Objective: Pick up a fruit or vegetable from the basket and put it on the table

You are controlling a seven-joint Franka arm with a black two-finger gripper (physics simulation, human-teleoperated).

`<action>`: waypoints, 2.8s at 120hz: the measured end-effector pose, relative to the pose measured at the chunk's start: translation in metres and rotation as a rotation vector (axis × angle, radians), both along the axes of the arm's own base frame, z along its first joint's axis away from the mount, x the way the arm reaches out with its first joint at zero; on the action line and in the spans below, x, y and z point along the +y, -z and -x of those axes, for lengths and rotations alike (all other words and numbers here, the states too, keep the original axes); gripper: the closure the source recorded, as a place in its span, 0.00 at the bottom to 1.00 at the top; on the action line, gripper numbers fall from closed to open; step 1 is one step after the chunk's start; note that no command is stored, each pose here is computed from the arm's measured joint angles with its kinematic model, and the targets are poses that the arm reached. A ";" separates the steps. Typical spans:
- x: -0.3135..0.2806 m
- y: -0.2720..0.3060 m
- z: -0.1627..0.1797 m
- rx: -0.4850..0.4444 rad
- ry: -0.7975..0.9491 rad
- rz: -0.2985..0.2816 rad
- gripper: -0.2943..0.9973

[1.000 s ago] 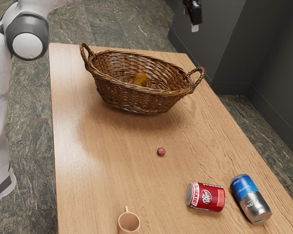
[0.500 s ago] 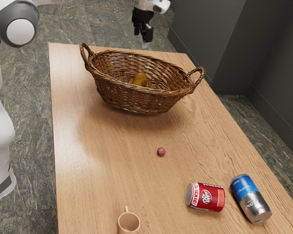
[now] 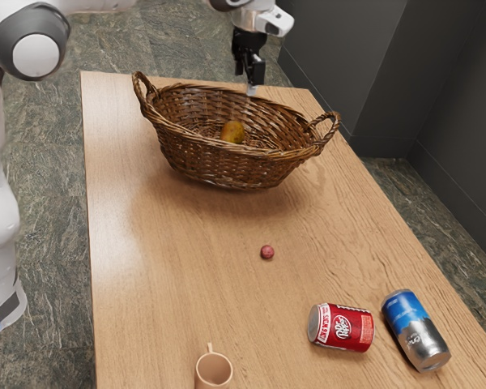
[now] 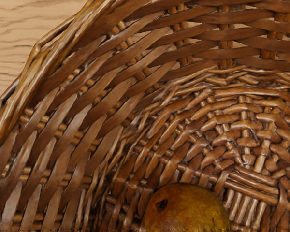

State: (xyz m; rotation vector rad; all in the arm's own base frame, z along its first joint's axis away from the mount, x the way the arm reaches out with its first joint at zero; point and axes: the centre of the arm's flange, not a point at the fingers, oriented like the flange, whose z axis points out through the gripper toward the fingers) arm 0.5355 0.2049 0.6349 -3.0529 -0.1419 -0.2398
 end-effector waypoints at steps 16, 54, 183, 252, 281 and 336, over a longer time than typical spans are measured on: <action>-0.026 0.005 0.002 0.029 0.017 0.015 0.24; -0.027 0.017 0.002 0.050 0.122 0.027 0.24; 0.011 0.063 -0.020 0.175 -0.115 0.128 0.24; -0.002 0.064 -0.025 0.239 -0.372 0.167 0.24; 0.005 0.093 -0.035 0.284 -0.467 0.178 0.24; 0.014 0.111 -0.038 0.295 -0.577 0.179 0.24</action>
